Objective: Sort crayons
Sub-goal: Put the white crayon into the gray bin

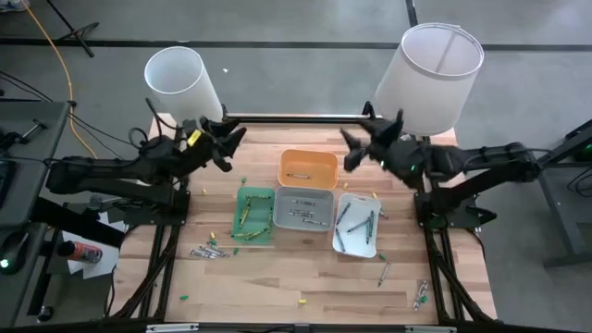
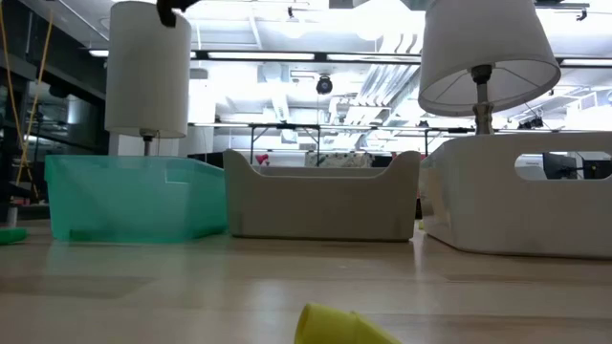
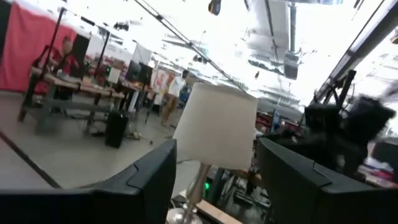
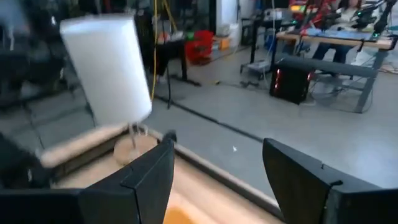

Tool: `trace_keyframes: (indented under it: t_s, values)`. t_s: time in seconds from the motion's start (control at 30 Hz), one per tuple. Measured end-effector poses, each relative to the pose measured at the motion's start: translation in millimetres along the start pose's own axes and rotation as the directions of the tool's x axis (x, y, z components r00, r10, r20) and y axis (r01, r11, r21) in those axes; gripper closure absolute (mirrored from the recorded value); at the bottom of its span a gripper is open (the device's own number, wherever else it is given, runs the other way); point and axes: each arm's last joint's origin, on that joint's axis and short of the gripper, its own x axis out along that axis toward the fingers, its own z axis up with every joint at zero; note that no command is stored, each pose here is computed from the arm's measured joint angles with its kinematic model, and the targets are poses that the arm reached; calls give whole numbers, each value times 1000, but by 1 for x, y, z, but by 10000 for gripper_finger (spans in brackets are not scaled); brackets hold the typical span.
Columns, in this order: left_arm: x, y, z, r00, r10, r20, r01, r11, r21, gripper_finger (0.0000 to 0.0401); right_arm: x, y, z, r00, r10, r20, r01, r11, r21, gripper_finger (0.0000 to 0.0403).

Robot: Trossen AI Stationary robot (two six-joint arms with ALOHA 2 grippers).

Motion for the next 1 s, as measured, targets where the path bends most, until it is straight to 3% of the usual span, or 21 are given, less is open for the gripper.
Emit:
trace_keyframes:
  t_s: [0.17, 0.23, 0.3, 0.47, 0.57, 0.67, 0.73, 0.87, 1.0]
  values:
    - [1, -1, 6, 1000, 7, 14, -9, 987, 160, 192, 18, -21, 20, 995, -94, 32, 95, 995, -34, 167]
    - [1, -1, 3, 1000, 9, -10, -7, 983, 186, 192, 21, -26, 19, 997, -75, 6, 75, 996, -41, 167]
    - [0, -2, 0, 999, -19, -37, 24, 991, 134, 192, 19, -26, 18, 1000, -7, -21, 7, 1000, -9, 167]
    - [-6, -6, 6, 986, -161, -46, 160, 987, -29, 192, -2, -34, 17, 973, 197, -120, -204, 977, -54, 167]
    - [-11, -8, 16, 972, -232, -22, 228, 967, -108, 192, -20, -45, 21, 951, 279, -132, -282, 959, -7, 167]
    - [-14, -8, 26, 972, -234, 19, 234, 961, -145, 192, -35, -57, 27, 939, 325, -111, -326, 945, 12, 167]
    - [-16, -5, 30, 982, -185, 41, 189, 976, -110, 192, -41, -65, 32, 948, 308, -79, -310, 951, -8, 167]
    - [-15, 3, 33, 996, 14, 88, -16, 1000, 25, 192, -41, -75, 38, 991, 131, 5, -131, 991, -21, 167]
    - [-11, 11, 29, 961, 253, 115, -252, 967, -17, 192, -31, -75, 38, 999, -28, 46, 26, 999, 40, 167]
